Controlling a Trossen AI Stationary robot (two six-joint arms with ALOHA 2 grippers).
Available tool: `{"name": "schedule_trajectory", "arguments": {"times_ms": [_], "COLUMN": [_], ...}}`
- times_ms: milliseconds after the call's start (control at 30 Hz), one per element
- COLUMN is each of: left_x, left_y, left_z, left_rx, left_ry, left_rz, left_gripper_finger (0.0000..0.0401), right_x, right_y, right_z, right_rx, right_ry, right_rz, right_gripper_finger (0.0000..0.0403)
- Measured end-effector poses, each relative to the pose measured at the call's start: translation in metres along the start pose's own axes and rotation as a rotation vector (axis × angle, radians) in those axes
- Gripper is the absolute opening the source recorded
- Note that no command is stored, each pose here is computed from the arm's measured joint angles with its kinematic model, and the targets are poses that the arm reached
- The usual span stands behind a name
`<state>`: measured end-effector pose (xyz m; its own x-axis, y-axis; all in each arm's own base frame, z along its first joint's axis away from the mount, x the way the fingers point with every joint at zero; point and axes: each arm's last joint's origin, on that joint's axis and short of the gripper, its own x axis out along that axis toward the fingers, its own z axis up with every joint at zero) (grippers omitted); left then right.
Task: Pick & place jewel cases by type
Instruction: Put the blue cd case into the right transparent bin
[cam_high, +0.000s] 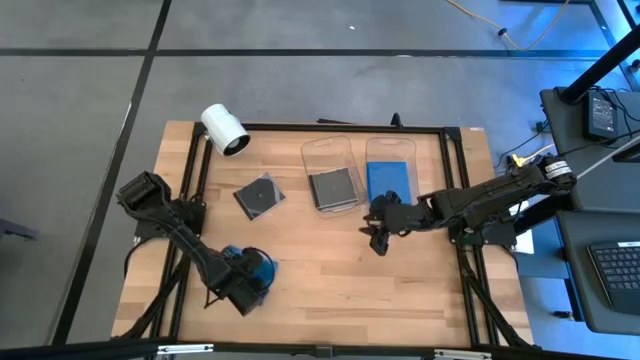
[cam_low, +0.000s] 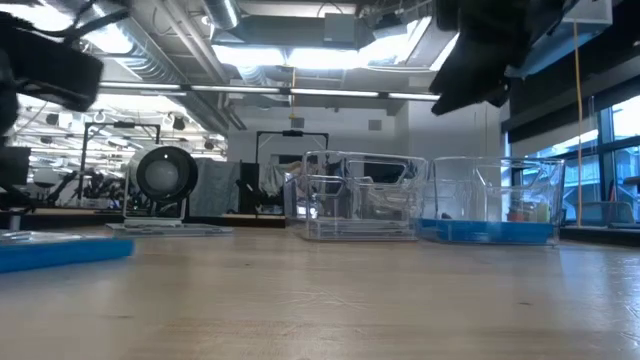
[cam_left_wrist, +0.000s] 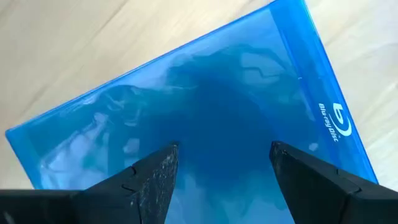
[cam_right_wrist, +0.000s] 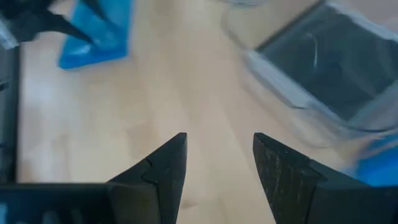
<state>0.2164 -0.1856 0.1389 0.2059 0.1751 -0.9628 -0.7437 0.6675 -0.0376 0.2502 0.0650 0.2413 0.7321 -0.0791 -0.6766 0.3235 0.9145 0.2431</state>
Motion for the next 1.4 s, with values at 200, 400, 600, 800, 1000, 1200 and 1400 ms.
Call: {"name": "schedule_trajectory", "arguments": {"times_ms": [200, 400, 600, 800, 1000, 1200, 1400], "left_x": [0.015, 0.024, 0.039, 0.053, 0.035, 0.007, -0.008], "left_y": [-0.01, -0.024, -0.042, -0.053, -0.053, -0.055, -0.055], "left_z": [0.02, 0.05, 0.071, 0.075, 0.073, 0.066, 0.05], "left_rx": [0.201, 0.403, 0.567, 0.68, 0.828, 1.005, 1.095], "left_ry": [-0.079, -0.2, -0.277, -0.321, -0.431, -0.481, -0.427], "left_rz": [-0.036, -0.145, -0.283, -0.338, -0.312, -0.236, -0.146], "left_gripper_finger": [0.0252, 0.025, 0.0235, 0.0219, 0.0216, 0.0216, 0.0216], "right_x": [-0.007, 0.011, 0.051, 0.096, 0.117, 0.123, 0.125], "right_y": [0.025, 0.04, 0.056, 0.061, 0.05, 0.049, 0.047], "right_z": [-0.011, -0.03, -0.043, -0.063, -0.07, -0.061, -0.058], "right_rx": [0.014, 0.029, 0.039, 0.123, 0.215, 0.271, 0.292], "right_ry": [-0.01, -0.002, -0.034, 0.041, 0.082, 0.059, 0.047], "right_rz": [0.104, 0.044, 0.068, 0.128, 0.077, 0.155, 0.158], "right_gripper_finger": [0.0188, 0.0188, 0.0188, 0.0188, 0.0188, 0.0188, 0.0188]}}
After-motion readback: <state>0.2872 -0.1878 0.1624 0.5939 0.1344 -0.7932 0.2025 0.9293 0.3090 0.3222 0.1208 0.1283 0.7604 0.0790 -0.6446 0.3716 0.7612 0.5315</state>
